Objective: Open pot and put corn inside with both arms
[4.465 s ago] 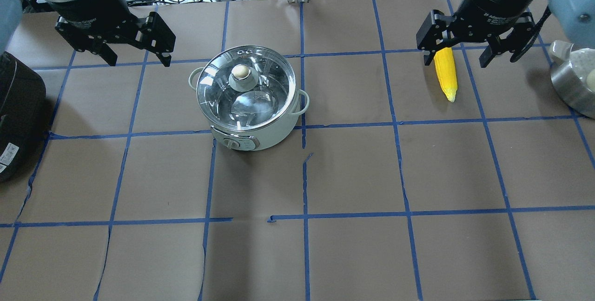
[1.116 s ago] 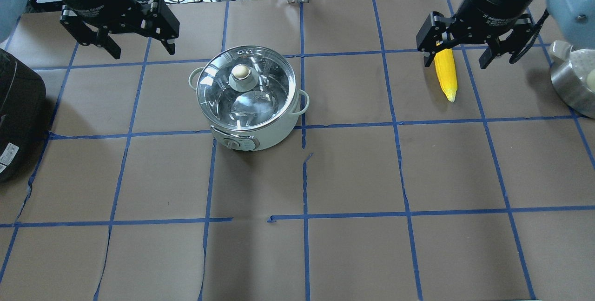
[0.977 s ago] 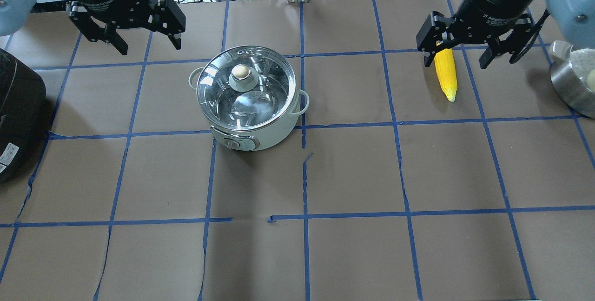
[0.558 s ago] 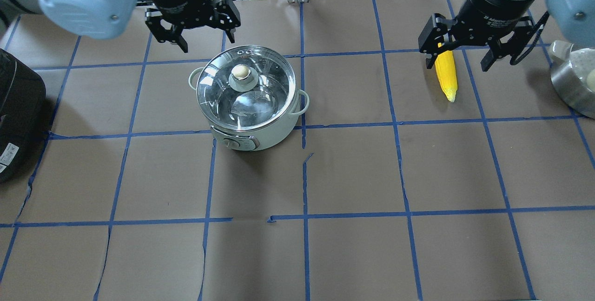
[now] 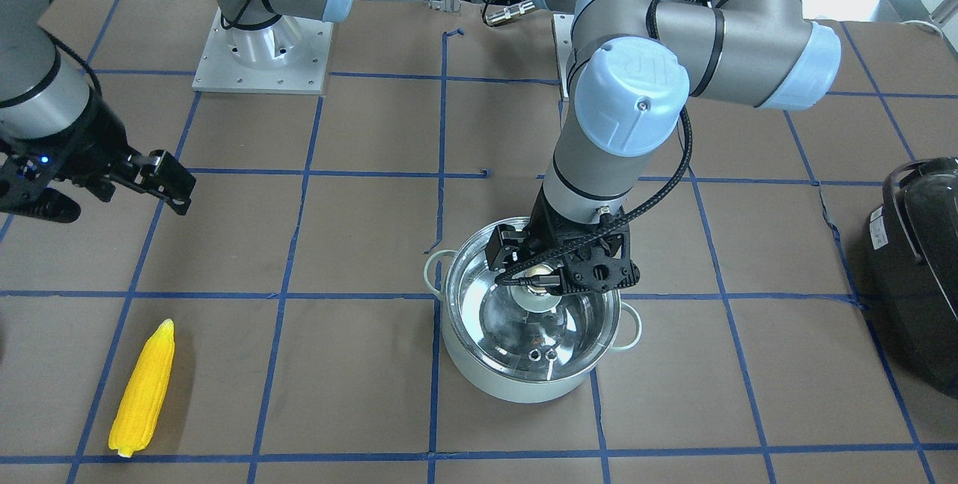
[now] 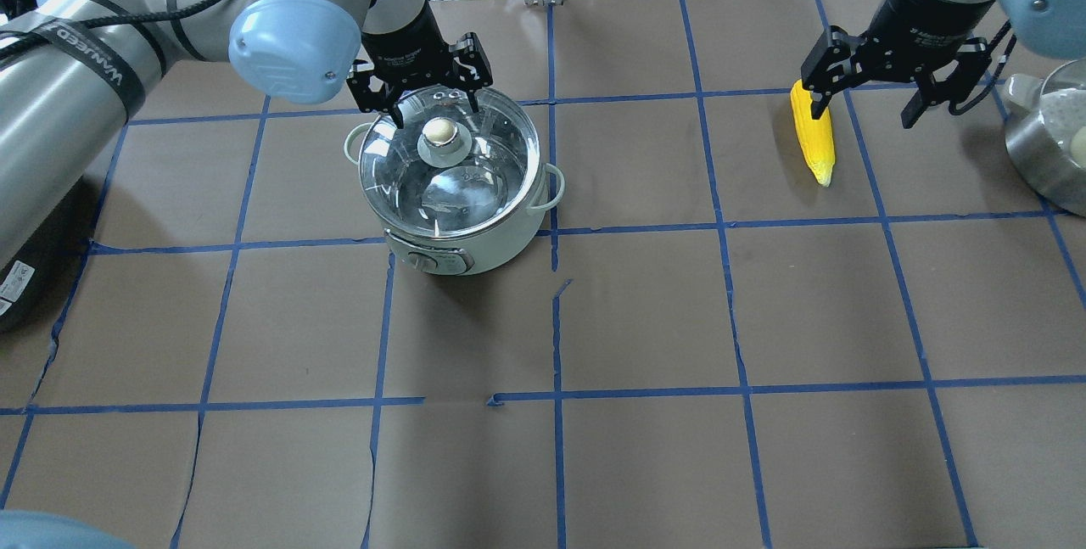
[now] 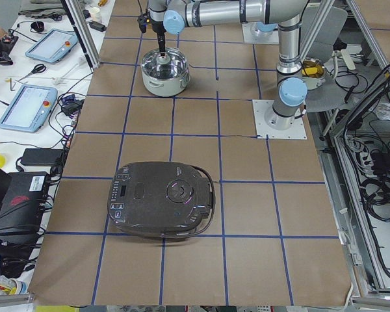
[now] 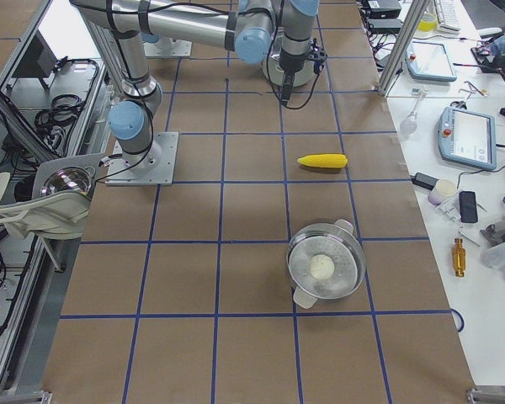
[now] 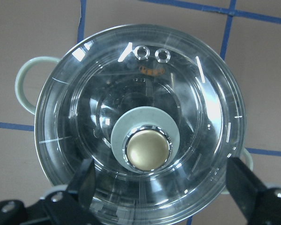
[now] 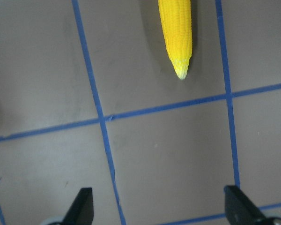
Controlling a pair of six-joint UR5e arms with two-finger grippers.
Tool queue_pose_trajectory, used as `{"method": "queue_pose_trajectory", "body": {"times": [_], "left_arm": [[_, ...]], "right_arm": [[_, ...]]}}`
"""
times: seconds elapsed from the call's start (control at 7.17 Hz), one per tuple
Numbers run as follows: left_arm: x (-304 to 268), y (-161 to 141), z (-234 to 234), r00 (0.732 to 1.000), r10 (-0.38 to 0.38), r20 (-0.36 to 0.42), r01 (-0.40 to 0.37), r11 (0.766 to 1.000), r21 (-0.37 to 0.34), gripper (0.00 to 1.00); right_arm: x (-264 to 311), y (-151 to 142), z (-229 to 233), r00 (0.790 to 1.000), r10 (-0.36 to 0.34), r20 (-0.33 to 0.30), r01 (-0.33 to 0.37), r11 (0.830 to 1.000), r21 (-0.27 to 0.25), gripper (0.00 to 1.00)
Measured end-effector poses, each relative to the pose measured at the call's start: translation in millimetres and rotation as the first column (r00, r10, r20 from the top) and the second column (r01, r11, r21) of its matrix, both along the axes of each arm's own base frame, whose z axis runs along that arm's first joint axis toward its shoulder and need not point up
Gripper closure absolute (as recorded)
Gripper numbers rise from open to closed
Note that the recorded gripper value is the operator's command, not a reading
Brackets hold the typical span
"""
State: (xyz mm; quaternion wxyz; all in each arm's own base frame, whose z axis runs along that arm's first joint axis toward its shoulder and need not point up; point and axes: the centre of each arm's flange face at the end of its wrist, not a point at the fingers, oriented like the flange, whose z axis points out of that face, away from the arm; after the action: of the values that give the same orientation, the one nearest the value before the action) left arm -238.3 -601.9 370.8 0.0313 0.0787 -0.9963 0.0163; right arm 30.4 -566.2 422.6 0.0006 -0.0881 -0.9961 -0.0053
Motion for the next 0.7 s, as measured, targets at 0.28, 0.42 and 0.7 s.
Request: {"method": "queue_pose_trajectory", "body": {"times": [0.28, 0.42, 0.7], "left_arm": [[-1.5, -3.6, -19.8, 1.000, -0.009, -0.001, 0.009, 1.000, -0.008, 0.19], [-2.2, -2.7, -24.5, 1.000, -0.011, 0.002, 0.011, 1.000, 0.002, 0.25], [-2.9, -0.7, -26.5, 1.000, -0.015, 0.005, 0.015, 1.000, 0.017, 0.52]], "right_arm": [[-23.6, -45.5, -53.1, 0.999, 0.043, -0.009, -0.043, 0.998, -0.036, 0.00], [-37.4, -62.7, -80.3, 0.998, 0.059, -0.012, -0.060, 0.997, -0.042, 0.00], [-55.0, -88.9, -135.2, 0.996, 0.086, -0.016, -0.086, 0.995, -0.048, 0.00]]}}
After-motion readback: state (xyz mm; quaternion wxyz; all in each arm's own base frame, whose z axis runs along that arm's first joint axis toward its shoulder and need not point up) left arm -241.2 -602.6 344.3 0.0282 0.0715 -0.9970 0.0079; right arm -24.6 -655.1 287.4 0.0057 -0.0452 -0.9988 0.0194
